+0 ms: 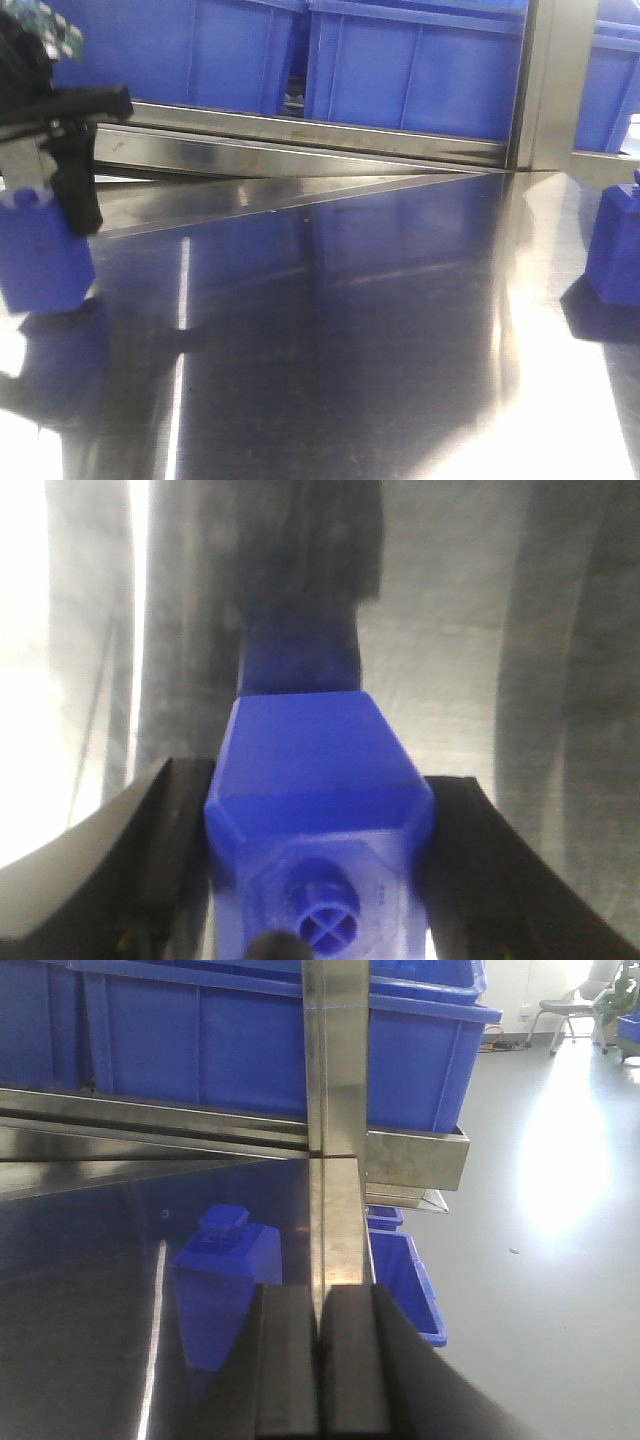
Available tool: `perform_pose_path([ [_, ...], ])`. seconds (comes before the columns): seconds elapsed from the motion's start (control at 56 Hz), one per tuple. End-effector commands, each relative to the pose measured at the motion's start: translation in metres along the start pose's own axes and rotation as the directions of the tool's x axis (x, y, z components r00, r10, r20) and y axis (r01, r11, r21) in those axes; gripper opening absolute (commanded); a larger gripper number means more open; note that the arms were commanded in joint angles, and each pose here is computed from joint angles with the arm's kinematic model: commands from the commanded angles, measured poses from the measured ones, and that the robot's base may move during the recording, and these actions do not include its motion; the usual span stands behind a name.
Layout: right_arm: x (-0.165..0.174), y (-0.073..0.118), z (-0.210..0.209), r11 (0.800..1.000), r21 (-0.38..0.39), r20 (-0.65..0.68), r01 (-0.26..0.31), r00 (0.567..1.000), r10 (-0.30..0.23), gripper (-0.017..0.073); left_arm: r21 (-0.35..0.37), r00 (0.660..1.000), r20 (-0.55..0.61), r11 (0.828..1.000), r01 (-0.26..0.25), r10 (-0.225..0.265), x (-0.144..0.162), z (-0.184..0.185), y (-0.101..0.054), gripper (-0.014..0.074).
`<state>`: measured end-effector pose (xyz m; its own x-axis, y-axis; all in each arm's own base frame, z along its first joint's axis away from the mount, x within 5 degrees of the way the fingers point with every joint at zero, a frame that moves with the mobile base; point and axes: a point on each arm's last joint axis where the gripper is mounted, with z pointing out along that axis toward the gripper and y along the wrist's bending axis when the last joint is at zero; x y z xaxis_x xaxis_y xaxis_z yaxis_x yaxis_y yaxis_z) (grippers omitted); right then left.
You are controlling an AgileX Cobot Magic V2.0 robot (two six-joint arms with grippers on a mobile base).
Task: Pick and sort blue part to right shelf
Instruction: 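Reach the left gripper down to the blue bottle-shaped part and grasp it, then lift the blue part off the table with the left gripper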
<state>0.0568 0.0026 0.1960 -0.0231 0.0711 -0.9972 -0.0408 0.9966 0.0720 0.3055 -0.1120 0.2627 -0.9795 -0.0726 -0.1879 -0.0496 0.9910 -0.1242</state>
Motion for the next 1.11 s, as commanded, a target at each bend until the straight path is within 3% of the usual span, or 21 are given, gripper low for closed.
perform_pose_path([
  [0.0,-0.012,0.0,-0.002,1.0,-0.003,0.113,-0.001,0.994,0.001,0.0049,0.044,0.977,0.204,0.996,-0.076,0.066,0.003,-0.051,-0.008,0.0283],
  [0.054,-0.012,0.0,-0.002,1.0,-0.003,0.113,-0.001,0.994,0.001,0.0049,0.028,0.953,0.283,0.993,-0.118,0.105,0.007,-0.068,-0.01,0.0283],
  [0.161,-0.012,0.0,-0.002,1.0,-0.003,0.113,-0.001,0.994,0.001,0.0049,-0.005,0.876,0.443,0.977,-0.212,0.192,0.021,-0.102,-0.015,0.0283],
  [0.303,-0.013,0.0,-0.002,1.0,-0.003,0.127,-0.001,0.992,0.001,0.0049,-0.016,0.77,0.594,0.96,-0.28,0.234,0.041,-0.13,-0.011,0.0283],
  [0.482,-0.014,0.0,-0.003,1.0,-0.003,0.139,-0.001,0.99,0.001,0.0049,-0.004,0.686,0.69,0.95,-0.312,0.229,0.069,-0.137,0.006,0.0283],
  [0.732,-0.017,0.0,-0.003,1.0,-0.004,0.167,-0.002,0.986,0.003,0.0049,0.036,0.543,0.818,0.924,-0.38,0.191,0.113,-0.125,0.027,0.0283],
  [1.089,-0.056,0.004,-0.013,1.0,-0.014,0.126,-0.001,0.992,0.002,0.0049,0.073,0.459,0.876,0.902,-0.425,0.145,0.145,-0.103,0.043,0.0284],
])
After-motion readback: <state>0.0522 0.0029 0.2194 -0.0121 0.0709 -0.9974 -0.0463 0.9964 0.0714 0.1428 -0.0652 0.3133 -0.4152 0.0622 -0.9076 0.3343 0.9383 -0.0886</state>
